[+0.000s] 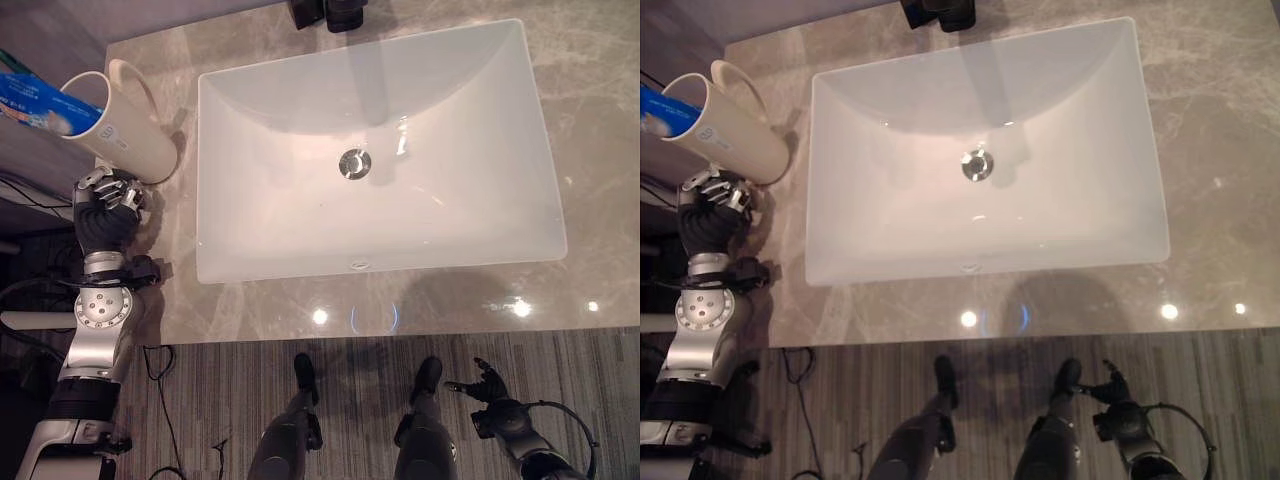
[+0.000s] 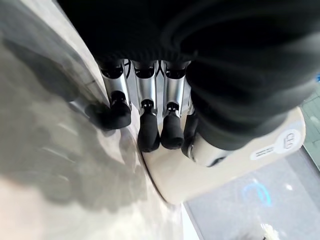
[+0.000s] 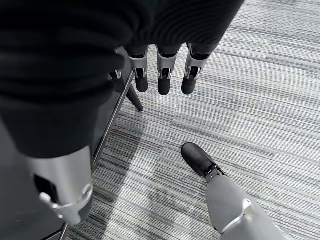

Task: Put brush and paste in cup on sink, flatten towel.

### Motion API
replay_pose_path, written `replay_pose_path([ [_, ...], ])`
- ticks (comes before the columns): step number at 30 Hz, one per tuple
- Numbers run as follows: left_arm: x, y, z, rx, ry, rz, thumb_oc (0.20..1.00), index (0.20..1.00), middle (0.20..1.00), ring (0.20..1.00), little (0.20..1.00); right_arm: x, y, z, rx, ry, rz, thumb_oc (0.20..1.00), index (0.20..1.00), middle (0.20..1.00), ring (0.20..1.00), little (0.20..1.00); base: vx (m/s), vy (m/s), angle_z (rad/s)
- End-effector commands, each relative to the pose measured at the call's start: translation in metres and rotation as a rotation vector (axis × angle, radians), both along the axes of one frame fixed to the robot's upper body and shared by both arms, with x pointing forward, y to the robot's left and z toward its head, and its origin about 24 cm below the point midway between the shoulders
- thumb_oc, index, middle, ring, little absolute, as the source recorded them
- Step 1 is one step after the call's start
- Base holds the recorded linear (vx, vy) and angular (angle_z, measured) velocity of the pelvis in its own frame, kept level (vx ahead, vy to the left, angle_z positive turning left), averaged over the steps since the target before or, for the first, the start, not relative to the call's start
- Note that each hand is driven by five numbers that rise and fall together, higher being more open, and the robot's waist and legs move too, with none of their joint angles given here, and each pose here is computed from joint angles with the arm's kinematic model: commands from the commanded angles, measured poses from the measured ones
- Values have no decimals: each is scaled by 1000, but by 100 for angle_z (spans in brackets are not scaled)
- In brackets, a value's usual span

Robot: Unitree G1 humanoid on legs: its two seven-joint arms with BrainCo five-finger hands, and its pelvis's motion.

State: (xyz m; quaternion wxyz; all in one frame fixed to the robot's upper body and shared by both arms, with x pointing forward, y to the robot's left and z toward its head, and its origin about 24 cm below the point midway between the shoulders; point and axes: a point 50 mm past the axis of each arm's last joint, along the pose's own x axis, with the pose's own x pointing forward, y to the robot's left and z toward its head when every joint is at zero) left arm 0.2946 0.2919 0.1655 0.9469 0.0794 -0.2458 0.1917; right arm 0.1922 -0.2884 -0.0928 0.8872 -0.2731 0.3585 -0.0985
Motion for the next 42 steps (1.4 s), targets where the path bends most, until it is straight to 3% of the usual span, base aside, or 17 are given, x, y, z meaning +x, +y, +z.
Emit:
replay_pose_path([
  [1, 5, 16, 36, 19, -121, 68, 200, 200, 200, 200, 200, 8, -1, 6, -3, -48, -10, 1000, 1000, 1000, 1000, 1000, 0, 0, 0],
  [10, 24, 8, 54, 22, -146, 99, 200, 200, 200, 200, 200, 14, 7, 7, 5, -63, 12, 1000, 1000, 1000, 1000, 1000, 0, 0, 0],
  [26, -11, -4, -5, -57, -72, 70, 200, 200, 200, 200, 200, -2, 0, 1, 2, -34, -25, 1000, 1000, 1000, 1000, 1000, 3, -7, -4],
  [42, 8, 8, 2, -5, -4, 90, 200, 200, 200, 200, 200, -2, 9, -1, 14, -8, 45, 1000, 1000, 1000, 1000, 1000, -2, -2, 0],
])
